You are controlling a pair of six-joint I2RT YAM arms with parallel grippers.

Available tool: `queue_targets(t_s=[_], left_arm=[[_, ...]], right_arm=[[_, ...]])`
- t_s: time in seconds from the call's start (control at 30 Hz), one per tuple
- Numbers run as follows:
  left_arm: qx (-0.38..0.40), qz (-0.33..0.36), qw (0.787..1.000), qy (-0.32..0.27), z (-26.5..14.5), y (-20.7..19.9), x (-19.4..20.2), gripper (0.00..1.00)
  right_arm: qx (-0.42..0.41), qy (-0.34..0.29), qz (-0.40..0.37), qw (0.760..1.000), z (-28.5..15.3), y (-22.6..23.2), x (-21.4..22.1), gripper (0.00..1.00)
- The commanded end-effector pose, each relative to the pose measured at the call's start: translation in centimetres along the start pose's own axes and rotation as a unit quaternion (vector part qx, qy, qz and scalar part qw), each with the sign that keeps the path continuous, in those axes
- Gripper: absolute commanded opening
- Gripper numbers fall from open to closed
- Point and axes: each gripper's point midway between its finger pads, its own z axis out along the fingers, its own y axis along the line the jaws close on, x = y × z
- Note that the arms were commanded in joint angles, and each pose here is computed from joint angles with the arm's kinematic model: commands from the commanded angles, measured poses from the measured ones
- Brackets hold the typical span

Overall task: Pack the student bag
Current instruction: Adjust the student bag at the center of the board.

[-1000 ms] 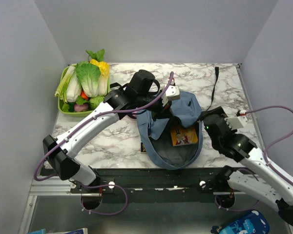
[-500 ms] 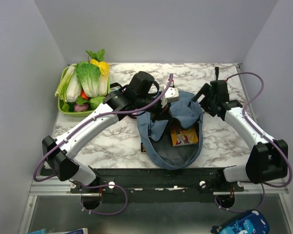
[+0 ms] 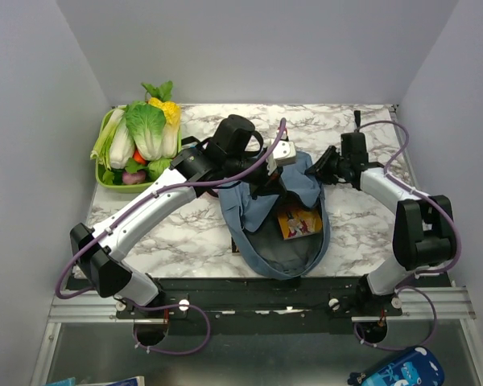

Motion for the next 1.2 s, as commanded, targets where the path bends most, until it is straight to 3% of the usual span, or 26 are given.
queue_targets(t_s=[0.0,0.07,0.23,0.43,0.63,0.8,0.83,0.87,1.03,1.07,1.17], left_arm=[[-0.013,0.02,0.999,-0.023,-0.6,0.3,-2.2,0.0],[-0.023,0.02,0.999,-0.023,-0.3,0.8,-2.3,0.0],[-0.063,0.044,0.997,-0.028,-0.5,2.9,-4.5,0.0],[-0.048,0.049,0.997,-0.029,1.2,3.9,-7.2,0.0],[-0.022,0.049,0.998,-0.018,5.5,4.4,-7.1,0.0],[-0.04,0.05,0.998,0.009,8.0,6.9,-5.4,0.0],[-0.042,0.049,0.998,0.014,8.1,7.1,-5.0,0.0],[-0.045,0.048,0.998,0.016,8.0,7.4,-4.7,0.0],[-0.058,0.041,0.997,0.014,7.6,7.7,-3.6,0.0],[-0.071,0.044,0.996,0.01,7.0,7.9,-3.8,0.0],[-0.095,0.035,0.995,0.014,6.6,8.9,-3.0,0.0]], right_arm=[[-0.047,0.021,0.014,0.999,0.2,1.6,0.9,0.24],[-0.046,0.01,0.021,0.999,-0.1,1.8,0.2,0.01],[-0.019,-0.102,0.053,0.993,-4.4,0.5,-5.2,0.01],[0.026,-0.225,0.073,0.971,-10.6,-1.8,-12.6,0.01],[0.038,-0.241,0.046,0.969,-11.8,-1.7,-16.6,0.0],[0.021,-0.191,0.034,0.981,-10.2,-1.1,-15.7,0.01],[0.024,-0.191,0.032,0.981,-10.2,-1.4,-15.5,0.03],[0.028,-0.189,0.029,0.981,-10.2,-1.8,-14.9,0.19],[0.012,-0.224,0.004,0.974,-13.9,-0.5,-14.1,0.58],[0.009,-0.234,-0.002,0.972,-14.6,-0.2,-14.1,0.74],[-0.006,-0.272,-0.026,0.962,-18.5,1.3,-14.0,1.0]])
